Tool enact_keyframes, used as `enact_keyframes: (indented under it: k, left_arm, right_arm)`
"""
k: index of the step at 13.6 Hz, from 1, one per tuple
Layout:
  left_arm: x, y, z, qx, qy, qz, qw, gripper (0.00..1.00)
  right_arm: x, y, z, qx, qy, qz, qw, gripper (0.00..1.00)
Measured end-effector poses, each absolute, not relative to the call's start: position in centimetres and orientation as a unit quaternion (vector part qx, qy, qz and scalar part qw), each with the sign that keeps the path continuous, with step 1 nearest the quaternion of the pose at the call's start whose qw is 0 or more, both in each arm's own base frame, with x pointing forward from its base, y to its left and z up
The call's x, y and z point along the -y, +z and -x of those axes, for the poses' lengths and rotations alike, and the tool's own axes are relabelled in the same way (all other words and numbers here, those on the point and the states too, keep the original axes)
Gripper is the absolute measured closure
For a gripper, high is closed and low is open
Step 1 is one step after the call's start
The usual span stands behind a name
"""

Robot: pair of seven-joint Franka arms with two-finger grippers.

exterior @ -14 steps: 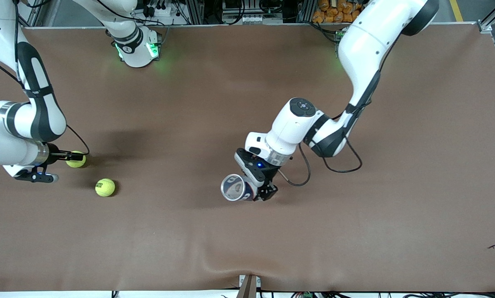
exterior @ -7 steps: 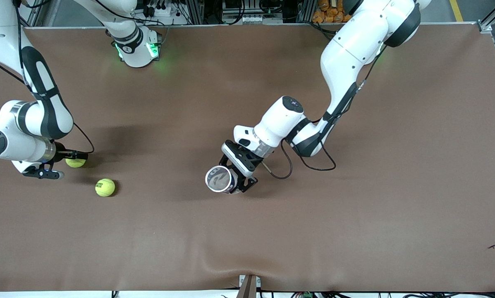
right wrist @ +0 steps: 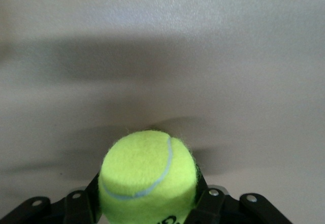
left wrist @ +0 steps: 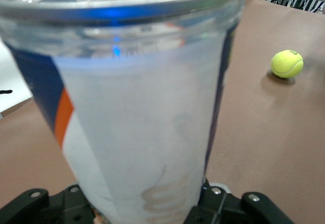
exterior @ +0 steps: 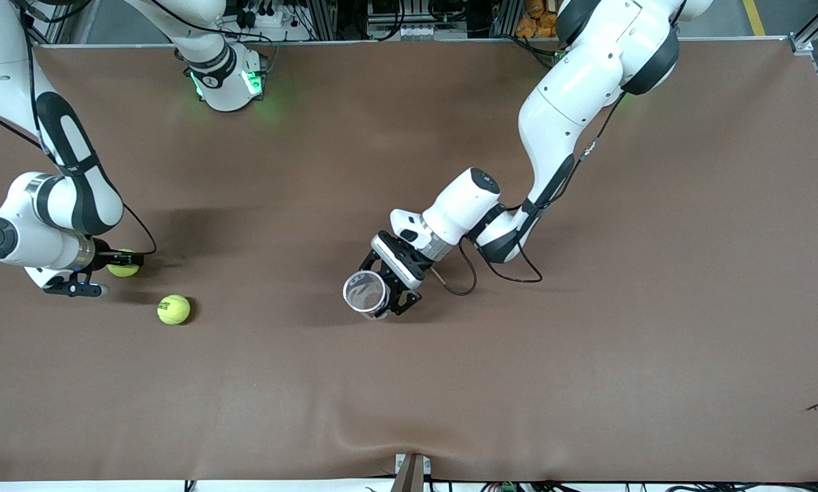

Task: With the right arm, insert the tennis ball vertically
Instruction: 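Carry the tennis ball with the right gripper toward the tube opening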

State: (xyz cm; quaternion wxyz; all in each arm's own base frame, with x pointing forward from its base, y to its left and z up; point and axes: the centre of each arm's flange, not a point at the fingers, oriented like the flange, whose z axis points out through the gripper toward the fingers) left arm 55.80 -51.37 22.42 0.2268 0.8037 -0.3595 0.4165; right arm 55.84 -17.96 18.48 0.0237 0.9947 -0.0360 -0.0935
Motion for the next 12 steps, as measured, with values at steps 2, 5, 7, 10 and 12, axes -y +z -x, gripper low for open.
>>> enact_keyframes:
  k: [2,5,7,10,12]
  left_arm:
    - [51.5,22.0,-55.6,0.361,0.414,-0.804,0.227,0.33]
    - [51.3,21.4,-55.6,0.362,0.413,-0.805,0.225,0.32]
    - [51.3,20.8,-55.4,0.368,0.411,-0.805,0.219,0.32]
    - [51.4,19.9,-55.1,0.375,0.412,-0.803,0.212,0.32]
    - [51.5,19.1,-54.7,0.377,0.418,-0.798,0.214,0.32]
  right_arm:
    - [17.4,19.4,-56.7,0.030,-0.080,-0.996,0.026,0.34]
    - [15.9,23.1,-58.3,0.015,-0.051,-0.998,0.035,0.34]
    - [14.6,26.1,-58.8,0.004,-0.041,-0.998,0.040,0.34]
    - [12.6,30.0,-58.7,-0.008,-0.053,-0.998,0.045,0.34]
    - [10.6,32.4,-58.9,-0.012,-0.073,-0.996,0.042,0.34]
